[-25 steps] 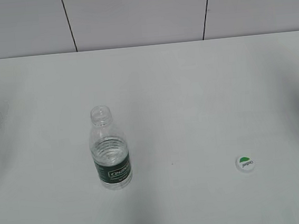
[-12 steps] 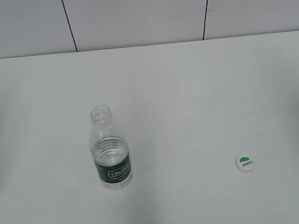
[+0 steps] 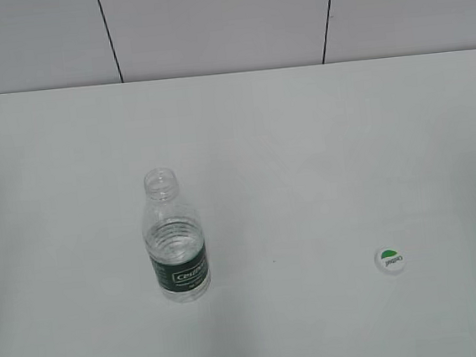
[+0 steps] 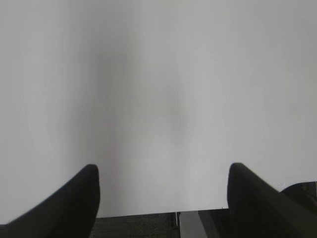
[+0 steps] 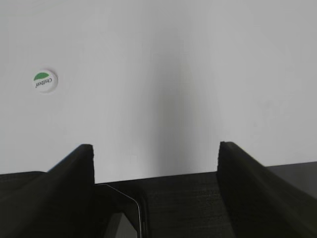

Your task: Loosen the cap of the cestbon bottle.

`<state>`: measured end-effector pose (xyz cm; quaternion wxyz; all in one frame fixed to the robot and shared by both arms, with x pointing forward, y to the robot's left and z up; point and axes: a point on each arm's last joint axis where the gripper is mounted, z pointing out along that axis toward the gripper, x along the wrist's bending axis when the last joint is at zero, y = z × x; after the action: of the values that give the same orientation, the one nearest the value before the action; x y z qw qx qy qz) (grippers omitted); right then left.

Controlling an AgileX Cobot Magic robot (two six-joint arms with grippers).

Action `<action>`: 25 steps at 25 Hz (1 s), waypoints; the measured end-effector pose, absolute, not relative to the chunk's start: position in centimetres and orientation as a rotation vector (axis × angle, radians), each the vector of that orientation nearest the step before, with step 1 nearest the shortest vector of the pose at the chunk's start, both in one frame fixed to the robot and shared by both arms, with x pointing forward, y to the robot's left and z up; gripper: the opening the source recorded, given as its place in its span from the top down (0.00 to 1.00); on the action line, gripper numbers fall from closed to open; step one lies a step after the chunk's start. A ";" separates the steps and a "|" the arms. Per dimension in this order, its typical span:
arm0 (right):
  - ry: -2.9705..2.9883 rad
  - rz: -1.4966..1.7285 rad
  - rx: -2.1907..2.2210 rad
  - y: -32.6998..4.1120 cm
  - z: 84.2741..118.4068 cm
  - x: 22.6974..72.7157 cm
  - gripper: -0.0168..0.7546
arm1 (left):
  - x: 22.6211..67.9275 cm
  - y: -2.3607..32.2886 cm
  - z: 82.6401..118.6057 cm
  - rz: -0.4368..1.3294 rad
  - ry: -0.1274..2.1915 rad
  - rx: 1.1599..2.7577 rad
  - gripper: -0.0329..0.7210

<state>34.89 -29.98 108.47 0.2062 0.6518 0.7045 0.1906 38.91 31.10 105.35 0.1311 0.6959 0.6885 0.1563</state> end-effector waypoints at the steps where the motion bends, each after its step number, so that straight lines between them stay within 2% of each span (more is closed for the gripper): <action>1: 1.967 0.526 1.820 -30.0 107.8 34.5 0.21 | 38.3 31.1 105.3 0.467 1.991 2.011 0.32; 9: 1.962 0.525 1.818 -29.9 103.8 30.7 0.21 | 33.4 30.5 104.6 0.558 1.913 1.916 0.32; 17: 1.835 0.664 1.725 -29.9 104.6 28.2 0.21 | 30.5 30.3 105.2 0.671 1.819 1.820 0.32; 25: 1.764 0.737 1.661 -29.8 105.0 26.7 0.21 | 25.9 30.0 106.4 0.891 1.632 1.641 0.32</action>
<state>26.69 -29.84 105.02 0.2997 0.6257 0.6645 0.2777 25.91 29.97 106.39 0.3247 0.6258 0.6225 0.3396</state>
